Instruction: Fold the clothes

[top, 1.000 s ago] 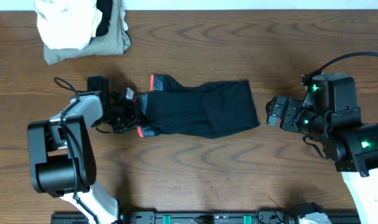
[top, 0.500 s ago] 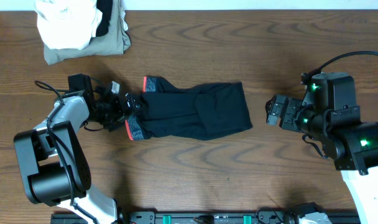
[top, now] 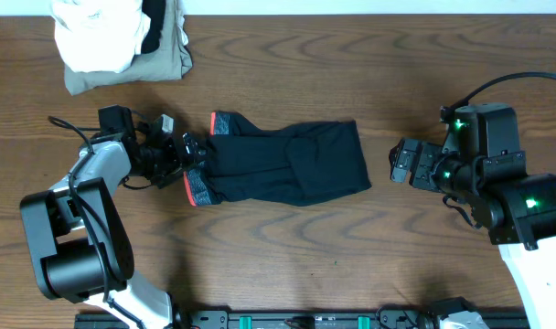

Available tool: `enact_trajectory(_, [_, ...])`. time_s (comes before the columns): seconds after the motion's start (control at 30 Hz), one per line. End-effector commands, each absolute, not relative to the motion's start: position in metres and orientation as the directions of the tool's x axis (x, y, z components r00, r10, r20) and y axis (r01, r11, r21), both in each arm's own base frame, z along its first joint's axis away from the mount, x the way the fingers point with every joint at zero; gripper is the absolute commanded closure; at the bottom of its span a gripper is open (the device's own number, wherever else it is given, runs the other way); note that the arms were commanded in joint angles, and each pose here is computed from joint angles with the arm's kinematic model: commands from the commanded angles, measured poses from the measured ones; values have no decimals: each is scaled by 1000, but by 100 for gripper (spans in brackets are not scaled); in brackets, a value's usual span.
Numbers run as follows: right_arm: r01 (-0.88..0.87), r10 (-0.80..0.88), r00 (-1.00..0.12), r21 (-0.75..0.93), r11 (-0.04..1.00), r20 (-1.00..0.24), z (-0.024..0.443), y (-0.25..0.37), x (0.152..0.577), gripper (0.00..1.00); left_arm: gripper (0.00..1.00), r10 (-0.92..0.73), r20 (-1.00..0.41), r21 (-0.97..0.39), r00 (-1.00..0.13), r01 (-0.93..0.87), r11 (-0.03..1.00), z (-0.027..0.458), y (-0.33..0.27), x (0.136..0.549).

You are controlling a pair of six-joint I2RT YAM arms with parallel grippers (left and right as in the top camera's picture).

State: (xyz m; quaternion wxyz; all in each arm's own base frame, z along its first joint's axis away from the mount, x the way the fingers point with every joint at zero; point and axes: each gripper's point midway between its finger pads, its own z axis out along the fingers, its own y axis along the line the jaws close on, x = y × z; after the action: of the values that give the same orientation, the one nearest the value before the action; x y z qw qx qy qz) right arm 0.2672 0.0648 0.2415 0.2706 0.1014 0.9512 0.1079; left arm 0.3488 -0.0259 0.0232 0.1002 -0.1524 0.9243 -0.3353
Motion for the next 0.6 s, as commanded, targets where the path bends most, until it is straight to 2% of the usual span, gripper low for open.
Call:
enact_trajectory(0.0, [136,259,-834,273,952,-488,241,66,268,1,2,-333,21,-585,-943,-282,760,-15,-28,325])
enact_trajectory(0.27, [112,243,-840,283,953,-486,241,70,267,1,1,-266,15,-586,-964,-224,779,-16,-54,325])
enact_trajectory(0.3, [113,243,-840,282,953,-485,241,70,267,1,3,-263,14,-586,-965,-221,780,-16,-55,325])
enact_trajectory(0.57, [110,239,-842,280,954,-484,241,70,266,1,56,-262,4,-587,-965,-215,781,-16,-55,327])
